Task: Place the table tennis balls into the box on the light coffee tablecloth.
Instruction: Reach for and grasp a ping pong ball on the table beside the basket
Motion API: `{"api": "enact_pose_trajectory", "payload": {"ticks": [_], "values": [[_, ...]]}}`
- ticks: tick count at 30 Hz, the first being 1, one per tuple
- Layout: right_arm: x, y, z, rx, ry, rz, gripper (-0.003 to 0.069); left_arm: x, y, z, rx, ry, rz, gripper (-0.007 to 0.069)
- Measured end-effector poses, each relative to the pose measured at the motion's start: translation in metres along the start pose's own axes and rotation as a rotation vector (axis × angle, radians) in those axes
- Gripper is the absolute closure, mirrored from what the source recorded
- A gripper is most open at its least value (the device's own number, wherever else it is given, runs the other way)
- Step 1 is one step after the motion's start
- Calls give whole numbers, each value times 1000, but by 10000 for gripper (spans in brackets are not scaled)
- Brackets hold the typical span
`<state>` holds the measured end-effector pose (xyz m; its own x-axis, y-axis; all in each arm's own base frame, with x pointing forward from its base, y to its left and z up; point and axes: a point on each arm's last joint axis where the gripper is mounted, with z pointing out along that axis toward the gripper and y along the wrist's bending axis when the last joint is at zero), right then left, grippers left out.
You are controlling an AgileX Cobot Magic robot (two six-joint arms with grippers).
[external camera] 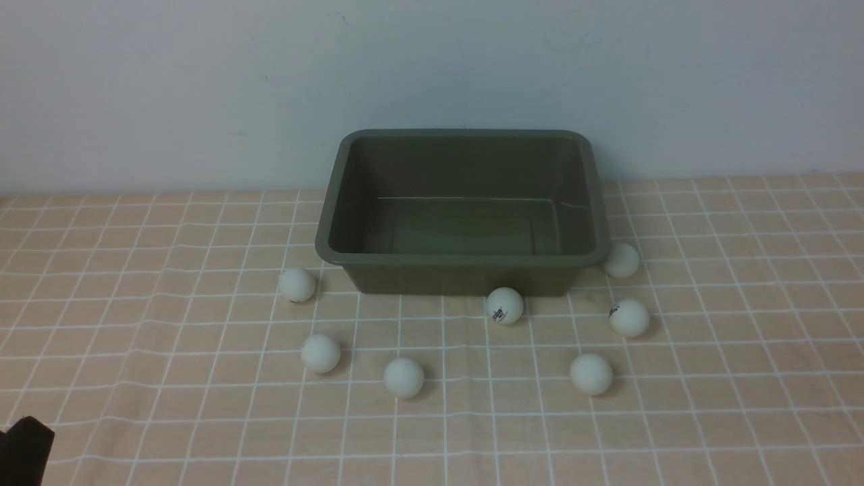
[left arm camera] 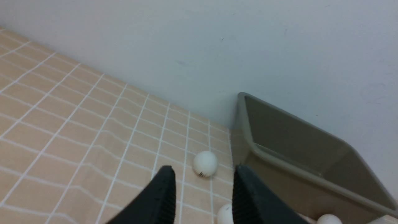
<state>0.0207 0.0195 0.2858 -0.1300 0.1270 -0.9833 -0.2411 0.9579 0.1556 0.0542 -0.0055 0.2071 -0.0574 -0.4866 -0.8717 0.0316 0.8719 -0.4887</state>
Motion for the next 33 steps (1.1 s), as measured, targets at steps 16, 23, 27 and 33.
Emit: {"api": "enact_pose_trajectory", "payload": {"ticks": [16,23,27,33], "values": [[1,3,0,-39,14,-98,381,-84,-64,26,86,460,469,368],[2,5,0,-56,18,-90,381,-107,-75,75,145,621,694,249],[3,6,0,-64,31,-85,381,-107,-72,121,144,827,690,226],[9,9,-1,-100,94,-103,381,-98,-62,191,137,1020,633,221]]}}
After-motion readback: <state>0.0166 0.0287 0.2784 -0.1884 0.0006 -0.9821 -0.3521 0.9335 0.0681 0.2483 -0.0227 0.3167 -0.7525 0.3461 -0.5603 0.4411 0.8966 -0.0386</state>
